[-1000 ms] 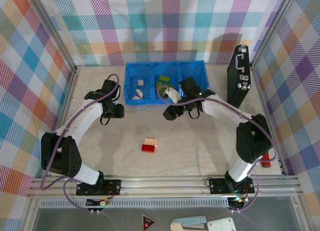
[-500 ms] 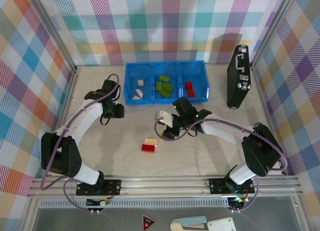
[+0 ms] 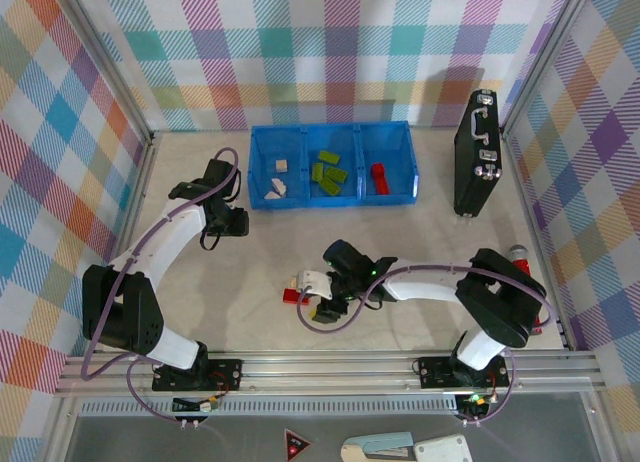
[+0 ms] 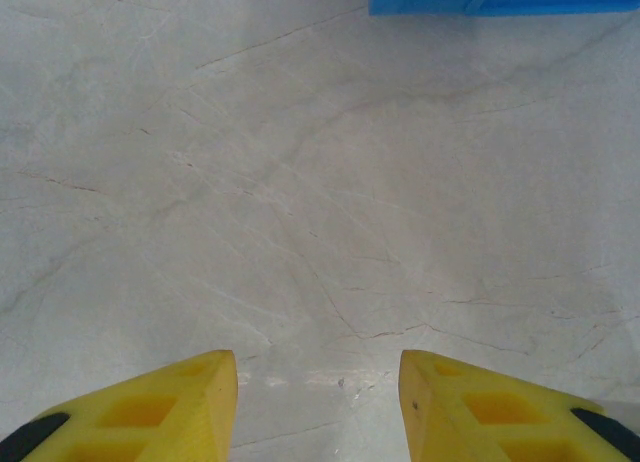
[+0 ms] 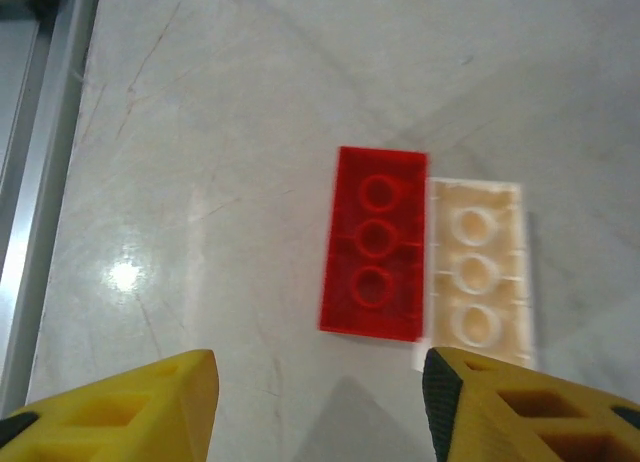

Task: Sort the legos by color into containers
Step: Move the lego to the bottom-center of the table, then pick up the lego from the bottom-center of the table.

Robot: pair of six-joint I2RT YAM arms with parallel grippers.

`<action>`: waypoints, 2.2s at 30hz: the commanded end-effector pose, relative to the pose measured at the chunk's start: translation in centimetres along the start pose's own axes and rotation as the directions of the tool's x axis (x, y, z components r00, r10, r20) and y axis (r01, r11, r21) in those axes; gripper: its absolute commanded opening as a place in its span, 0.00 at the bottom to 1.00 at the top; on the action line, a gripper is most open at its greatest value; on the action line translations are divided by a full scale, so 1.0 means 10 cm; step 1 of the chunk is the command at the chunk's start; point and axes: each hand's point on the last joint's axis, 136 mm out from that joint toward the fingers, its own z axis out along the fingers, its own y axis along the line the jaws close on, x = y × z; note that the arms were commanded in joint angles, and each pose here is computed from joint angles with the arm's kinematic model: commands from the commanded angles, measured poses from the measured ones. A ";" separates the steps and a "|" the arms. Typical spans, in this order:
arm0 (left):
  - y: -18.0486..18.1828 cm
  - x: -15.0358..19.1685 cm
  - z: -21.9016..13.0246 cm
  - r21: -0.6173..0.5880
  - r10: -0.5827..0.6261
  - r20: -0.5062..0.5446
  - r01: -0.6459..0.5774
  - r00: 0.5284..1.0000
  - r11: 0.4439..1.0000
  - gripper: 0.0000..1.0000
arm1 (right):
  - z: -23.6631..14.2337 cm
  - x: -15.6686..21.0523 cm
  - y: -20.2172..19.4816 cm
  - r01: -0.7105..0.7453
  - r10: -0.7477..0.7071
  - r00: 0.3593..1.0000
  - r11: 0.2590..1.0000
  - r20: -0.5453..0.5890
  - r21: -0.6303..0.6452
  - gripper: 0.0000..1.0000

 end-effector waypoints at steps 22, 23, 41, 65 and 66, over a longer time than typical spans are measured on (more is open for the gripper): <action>0.03 -0.01 -0.03 0.005 -0.004 0.005 0.004 1.000 1.000 0.47 | 0.27 0.10 -0.17 -0.039 0.039 0.999 0.996 0.003 0.082 0.60; 0.03 -0.01 -0.03 0.006 -0.005 0.005 0.005 1.000 1.000 0.47 | 0.27 0.10 -0.16 -0.039 0.039 0.999 0.996 0.006 0.080 0.59; 0.04 0.00 0.00 0.000 -0.003 -0.003 0.003 1.000 1.000 0.47 | 0.54 -0.04 -0.17 -0.038 0.037 0.999 0.998 0.019 0.048 0.54; 0.02 0.00 0.01 0.009 -0.003 -0.006 0.003 1.000 1.000 0.47 | 0.43 0.02 -0.12 0.001 -0.001 1.000 0.998 -0.009 0.059 0.36; 0.01 0.00 0.01 0.011 -0.004 -0.008 0.004 1.000 1.000 0.47 | 0.41 0.03 -0.11 0.007 -0.006 1.000 0.998 -0.016 0.060 0.35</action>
